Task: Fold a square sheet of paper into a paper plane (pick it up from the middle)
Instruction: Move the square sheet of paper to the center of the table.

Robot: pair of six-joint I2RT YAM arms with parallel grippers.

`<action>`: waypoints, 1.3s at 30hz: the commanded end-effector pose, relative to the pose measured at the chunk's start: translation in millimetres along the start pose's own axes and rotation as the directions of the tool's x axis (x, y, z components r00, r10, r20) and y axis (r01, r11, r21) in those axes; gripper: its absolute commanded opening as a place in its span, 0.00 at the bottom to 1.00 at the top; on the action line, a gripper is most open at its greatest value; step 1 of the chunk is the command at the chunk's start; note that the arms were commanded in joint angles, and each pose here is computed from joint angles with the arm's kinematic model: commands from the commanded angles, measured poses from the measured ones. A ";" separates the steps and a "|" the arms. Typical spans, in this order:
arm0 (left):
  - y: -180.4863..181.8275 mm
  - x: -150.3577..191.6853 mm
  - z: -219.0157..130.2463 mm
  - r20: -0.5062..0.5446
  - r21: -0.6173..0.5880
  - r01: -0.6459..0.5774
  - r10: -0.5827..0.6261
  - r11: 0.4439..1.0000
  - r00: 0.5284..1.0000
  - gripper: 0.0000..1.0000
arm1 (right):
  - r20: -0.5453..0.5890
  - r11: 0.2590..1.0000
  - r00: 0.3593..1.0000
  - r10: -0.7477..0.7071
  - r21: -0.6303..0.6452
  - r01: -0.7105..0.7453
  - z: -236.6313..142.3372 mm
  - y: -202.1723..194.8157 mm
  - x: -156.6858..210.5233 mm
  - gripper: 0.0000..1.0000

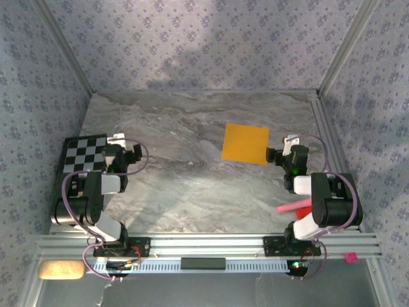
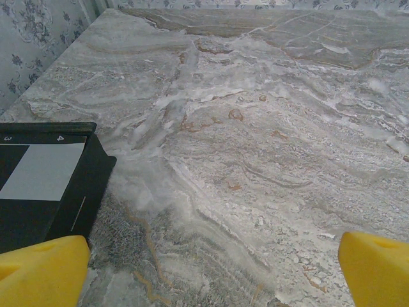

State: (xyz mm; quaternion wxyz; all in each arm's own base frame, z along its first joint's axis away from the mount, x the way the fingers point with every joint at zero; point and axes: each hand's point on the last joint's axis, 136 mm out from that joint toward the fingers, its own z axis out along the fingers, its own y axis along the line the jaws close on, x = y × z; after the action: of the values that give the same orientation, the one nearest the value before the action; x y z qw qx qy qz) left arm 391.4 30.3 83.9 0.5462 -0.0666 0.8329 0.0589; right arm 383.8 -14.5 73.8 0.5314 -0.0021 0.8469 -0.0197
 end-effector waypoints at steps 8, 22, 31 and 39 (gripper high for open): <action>-2.6 -6.9 -0.4 0.033 0.011 0.012 -0.012 1.000 0.999 1.00 | 0.025 1.000 1.000 0.010 0.000 -0.010 2.9 -1.4 -10.2 1.00; -4.3 -13.2 -9.3 0.066 0.025 0.008 -0.009 1.000 0.998 1.00 | 0.018 1.000 0.999 0.028 -0.006 -0.028 2.8 -3.9 -13.9 1.00; 3.1 -32.1 -18.3 0.009 0.008 0.042 -0.042 0.999 0.999 1.00 | -0.043 1.000 0.999 0.026 -0.013 -0.027 3.9 -2.7 -21.6 1.00; 24.8 -59.1 -38.9 0.009 -0.108 0.367 -0.368 0.924 0.930 1.00 | -0.290 0.965 0.927 0.240 -0.036 -0.261 18.1 8.7 -65.7 1.00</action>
State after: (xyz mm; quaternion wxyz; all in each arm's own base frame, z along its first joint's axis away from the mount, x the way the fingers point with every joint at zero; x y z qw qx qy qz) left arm 381.5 34.5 145.7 0.5591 -0.1368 0.8175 0.0200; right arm 438.7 -10.1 139.3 0.4935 0.0149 0.8692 0.0261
